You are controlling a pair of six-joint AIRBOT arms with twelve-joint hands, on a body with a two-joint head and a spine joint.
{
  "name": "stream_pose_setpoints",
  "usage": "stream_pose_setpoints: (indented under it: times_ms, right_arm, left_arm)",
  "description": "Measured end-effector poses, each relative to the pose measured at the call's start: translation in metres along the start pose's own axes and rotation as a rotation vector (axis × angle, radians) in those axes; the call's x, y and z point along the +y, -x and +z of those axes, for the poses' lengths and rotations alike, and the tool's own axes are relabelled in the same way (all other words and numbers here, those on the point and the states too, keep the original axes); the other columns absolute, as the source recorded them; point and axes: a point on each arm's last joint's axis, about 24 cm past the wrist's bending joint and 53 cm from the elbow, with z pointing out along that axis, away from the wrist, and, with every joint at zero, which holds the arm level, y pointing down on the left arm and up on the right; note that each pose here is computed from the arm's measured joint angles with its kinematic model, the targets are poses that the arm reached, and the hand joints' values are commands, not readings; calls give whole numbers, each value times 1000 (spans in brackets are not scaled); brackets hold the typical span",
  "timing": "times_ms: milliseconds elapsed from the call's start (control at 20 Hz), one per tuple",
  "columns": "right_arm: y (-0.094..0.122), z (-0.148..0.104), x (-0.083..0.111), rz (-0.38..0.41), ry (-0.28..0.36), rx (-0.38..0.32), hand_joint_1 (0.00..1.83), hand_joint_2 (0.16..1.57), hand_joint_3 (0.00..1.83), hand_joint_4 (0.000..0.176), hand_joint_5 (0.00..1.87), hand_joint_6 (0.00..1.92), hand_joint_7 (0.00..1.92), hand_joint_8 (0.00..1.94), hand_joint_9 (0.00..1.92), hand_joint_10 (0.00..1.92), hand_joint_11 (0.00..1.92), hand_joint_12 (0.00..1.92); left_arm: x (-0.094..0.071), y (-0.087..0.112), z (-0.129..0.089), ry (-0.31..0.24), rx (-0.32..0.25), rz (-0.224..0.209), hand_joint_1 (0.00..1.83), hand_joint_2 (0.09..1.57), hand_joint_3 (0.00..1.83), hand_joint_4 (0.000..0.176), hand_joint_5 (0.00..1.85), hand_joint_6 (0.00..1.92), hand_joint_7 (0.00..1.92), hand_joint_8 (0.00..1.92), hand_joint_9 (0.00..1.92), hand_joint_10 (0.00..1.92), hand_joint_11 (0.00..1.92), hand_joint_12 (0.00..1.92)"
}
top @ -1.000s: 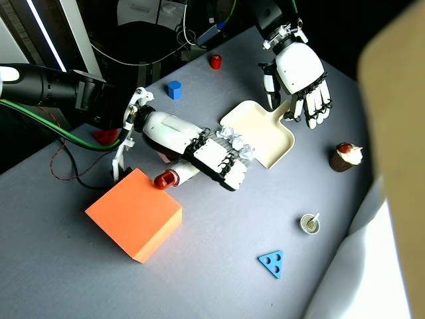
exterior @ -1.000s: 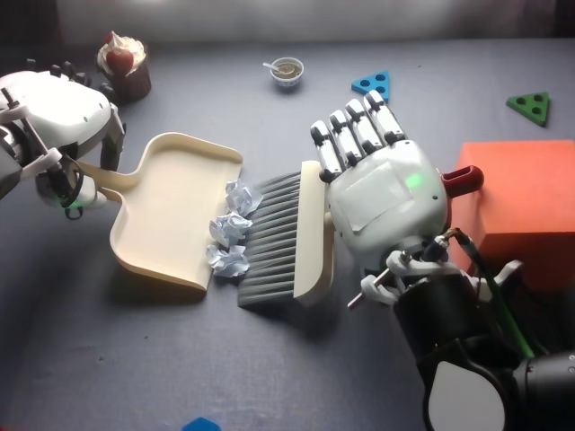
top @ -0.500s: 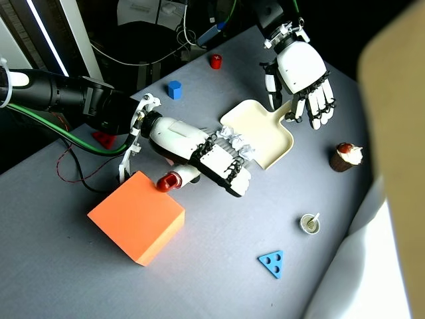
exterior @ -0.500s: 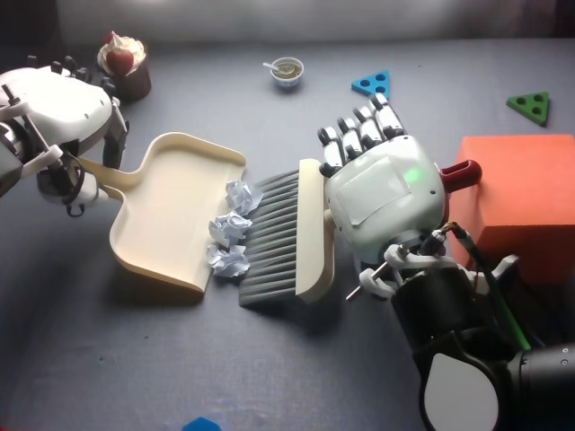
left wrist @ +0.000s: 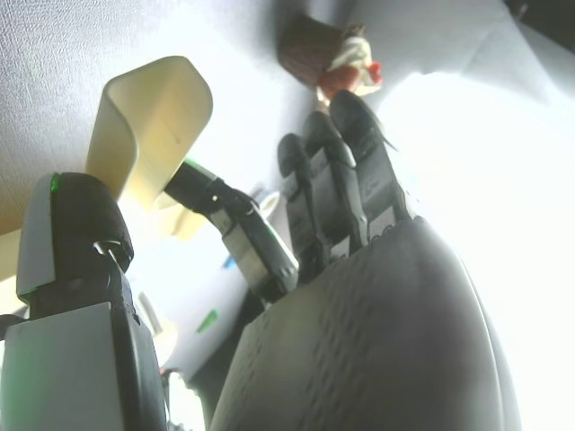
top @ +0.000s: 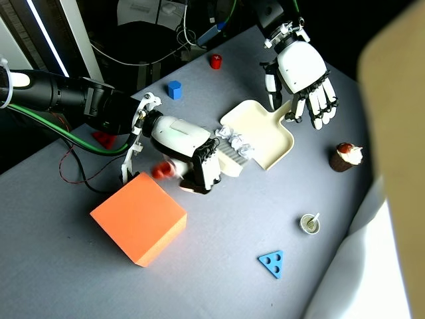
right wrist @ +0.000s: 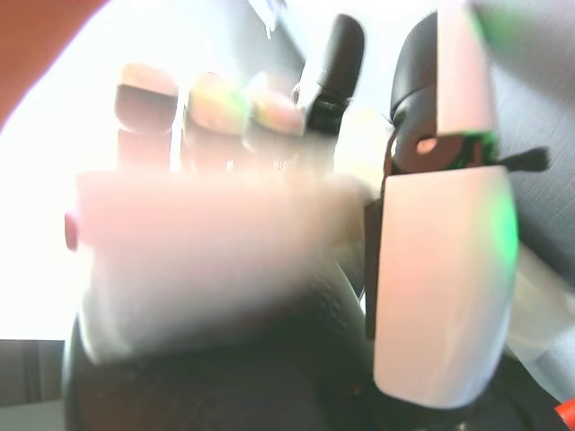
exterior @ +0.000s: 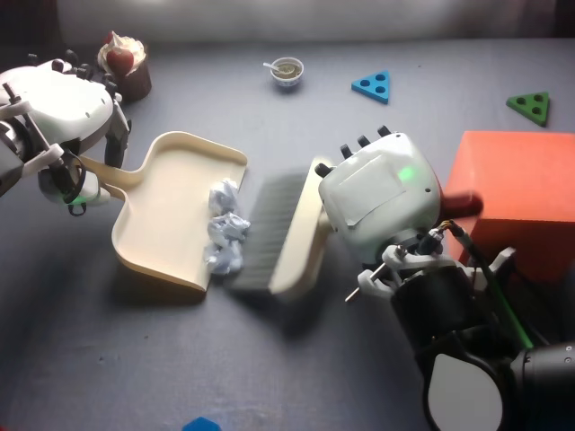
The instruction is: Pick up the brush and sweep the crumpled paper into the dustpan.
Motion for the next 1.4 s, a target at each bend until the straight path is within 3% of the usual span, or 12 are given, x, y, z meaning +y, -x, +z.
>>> stream_pose_setpoints:
  times_ms: [200,250,400,450,500,900,1000,1050,1150,1250,1300,1400]
  right_arm:
    - [6,0,-15,-18,-9,-1,1448,1193,0,0,890,1856,935,1941,1432,1921,1623,1921]
    - [7,-1,-17,-19,-4,4,1460,1188,0,0,909,1886,961,1941,1439,1921,1631,1921]
    - [18,-2,-16,-11,30,23,1482,1212,3,0,898,1917,772,1871,1366,1921,1571,1881]
    - [24,-1,-13,-12,44,23,1351,1255,15,0,843,1901,694,1626,1350,1921,1562,1889]
    - [36,1,-12,-18,56,12,1459,1214,0,0,884,1917,693,1859,1354,1921,1568,1915]
    - [84,24,-19,-224,47,99,1466,1175,0,0,940,1921,875,1941,1387,1921,1572,1921]
    - [96,31,-21,-291,44,119,1472,1174,0,0,935,1921,836,1931,1379,1921,1576,1921]
    - [97,34,-20,-326,50,140,1480,1175,0,0,932,1921,808,1921,1372,1921,1574,1921]
    - [90,34,-16,-385,80,191,1497,1170,1,0,940,1921,796,1859,1360,1921,1574,1921]
    - [86,32,-7,-412,119,246,1469,1163,0,0,900,1908,786,1829,1361,1921,1559,1921]
    - [87,33,-6,-418,130,276,1462,1171,1,0,901,1909,784,1885,1358,1921,1558,1921]
    - [90,35,-6,-415,140,330,1469,1175,1,0,907,1842,776,1889,1358,1921,1565,1921]
  left_arm:
    - [0,0,0,0,0,0,1096,1064,0,56,1098,784,375,0,287,3,37,562]
    - [-1,1,0,-1,-1,-1,1048,1081,3,152,1048,862,355,2,266,2,23,550]
    - [-1,1,0,-2,-2,-1,1050,1084,1,147,1046,867,335,0,262,1,34,536]
    - [-1,1,0,-2,-2,-2,1062,1083,0,116,1051,861,344,4,268,3,42,537]
    - [-1,1,0,-3,-1,-1,1075,1076,0,93,1070,831,369,6,291,6,51,539]
    - [-3,-4,-2,-4,9,0,1041,1091,1,153,1027,897,384,0,295,0,11,567]
    - [-1,-7,-2,0,14,0,1073,1080,0,93,1061,845,400,3,329,5,56,589]
    - [-1,-8,-2,0,16,-2,1061,1080,0,122,1056,852,402,2,330,3,68,589]
    - [0,-10,-3,3,20,-4,1060,1098,3,89,1016,920,382,4,315,3,42,579]
    - [2,-12,-3,5,22,0,1043,1091,0,149,1029,895,379,3,317,2,52,576]
    - [2,-12,-3,5,24,-3,1057,1089,0,118,1037,885,388,4,322,3,53,575]
    - [1,-14,-3,6,21,-5,1053,1095,1,116,1025,904,379,0,301,0,27,564]
